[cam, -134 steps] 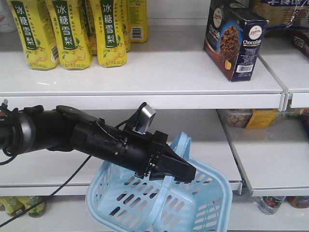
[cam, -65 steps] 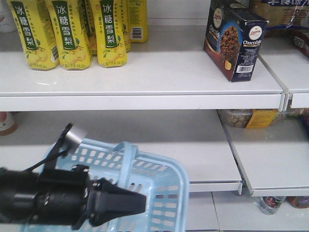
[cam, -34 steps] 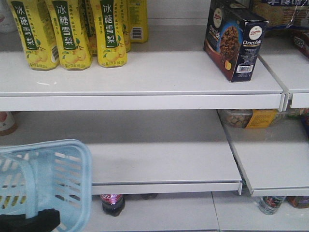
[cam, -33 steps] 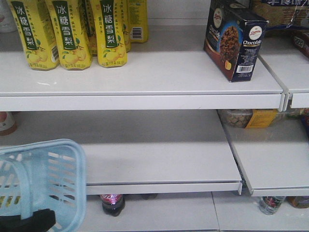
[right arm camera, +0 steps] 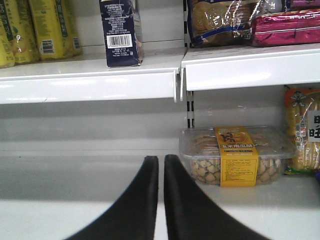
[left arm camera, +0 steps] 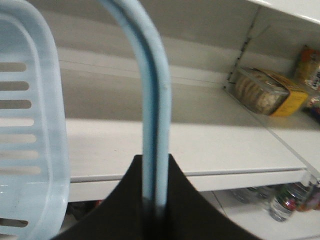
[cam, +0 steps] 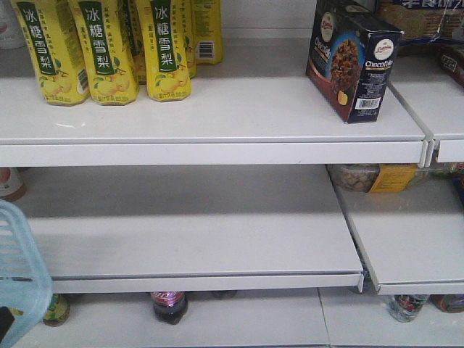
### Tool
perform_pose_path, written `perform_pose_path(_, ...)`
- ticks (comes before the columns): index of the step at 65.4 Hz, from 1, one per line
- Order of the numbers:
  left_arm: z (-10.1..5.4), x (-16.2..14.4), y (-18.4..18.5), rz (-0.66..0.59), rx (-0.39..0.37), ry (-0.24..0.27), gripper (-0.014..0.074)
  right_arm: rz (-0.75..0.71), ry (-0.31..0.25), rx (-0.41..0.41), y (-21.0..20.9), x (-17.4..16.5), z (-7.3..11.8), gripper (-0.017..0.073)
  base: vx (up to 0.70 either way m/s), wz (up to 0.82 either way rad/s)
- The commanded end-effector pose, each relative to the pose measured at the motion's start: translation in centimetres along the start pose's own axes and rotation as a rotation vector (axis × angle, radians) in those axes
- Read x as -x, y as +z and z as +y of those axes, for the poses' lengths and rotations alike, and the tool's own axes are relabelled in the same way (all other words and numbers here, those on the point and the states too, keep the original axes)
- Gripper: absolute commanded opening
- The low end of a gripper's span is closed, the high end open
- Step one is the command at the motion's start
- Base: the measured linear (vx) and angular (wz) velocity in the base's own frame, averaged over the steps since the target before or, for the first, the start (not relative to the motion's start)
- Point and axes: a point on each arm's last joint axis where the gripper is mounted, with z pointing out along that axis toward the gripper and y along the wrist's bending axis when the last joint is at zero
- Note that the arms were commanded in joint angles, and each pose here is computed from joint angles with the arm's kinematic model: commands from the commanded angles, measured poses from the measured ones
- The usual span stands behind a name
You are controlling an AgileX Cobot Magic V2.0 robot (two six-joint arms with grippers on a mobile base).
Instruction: Left arm holds basket, right arm returns cookies
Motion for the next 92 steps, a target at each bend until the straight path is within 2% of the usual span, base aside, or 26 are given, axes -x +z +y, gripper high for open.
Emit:
perform_pose_path(1,0.0,1.8,-0.5,-0.160,0.042,0.072,-0.0003,-0.091,-0.015,-0.014,-0.1,1.5,0.0,-0.0006,0.00,0.00)
perform_pose_path(20,1.0,1.9,-1.7,-0.250,0.220,0.133,-0.0003,-0.091,-0.015,-0.014,-0.1,1.5,0.0,-0.0006,0.00,0.00)
perform_pose_path(31,1.3,2.0,-1.8,-0.260,0.280,0.152,-0.0003,-0.091,-0.015,-0.014,-0.1,1.5,0.0,-0.0006,0.00,0.00)
perform_pose_path(36,1.3,2.0,-1.8,-0.262,0.291,0.158,-0.0003,-0.091,-0.015,-0.014,-0.1,1.5,0.0,-0.0006,0.00,0.00)
perform_pose_path(47,1.3,2.1,-1.8,-0.260,0.301,0.231,-0.0003,-0.091,-0.015,-0.014,-0.1,1.5,0.0,-0.0006,0.00,0.00)
perform_pose_path(51,1.3,2.1,-1.8,-0.264,0.301,0.239,-0.0003,-0.091,-0.015,-0.014,-0.1,1.5,0.0,-0.0006,0.00,0.00)
perform_pose_path(92,1.2,2.3,-1.9,-0.276,0.295,0.240,-0.0004,-0.090,-0.015,-0.014,-0.1,1.5,0.0,-0.0006,0.00,0.00)
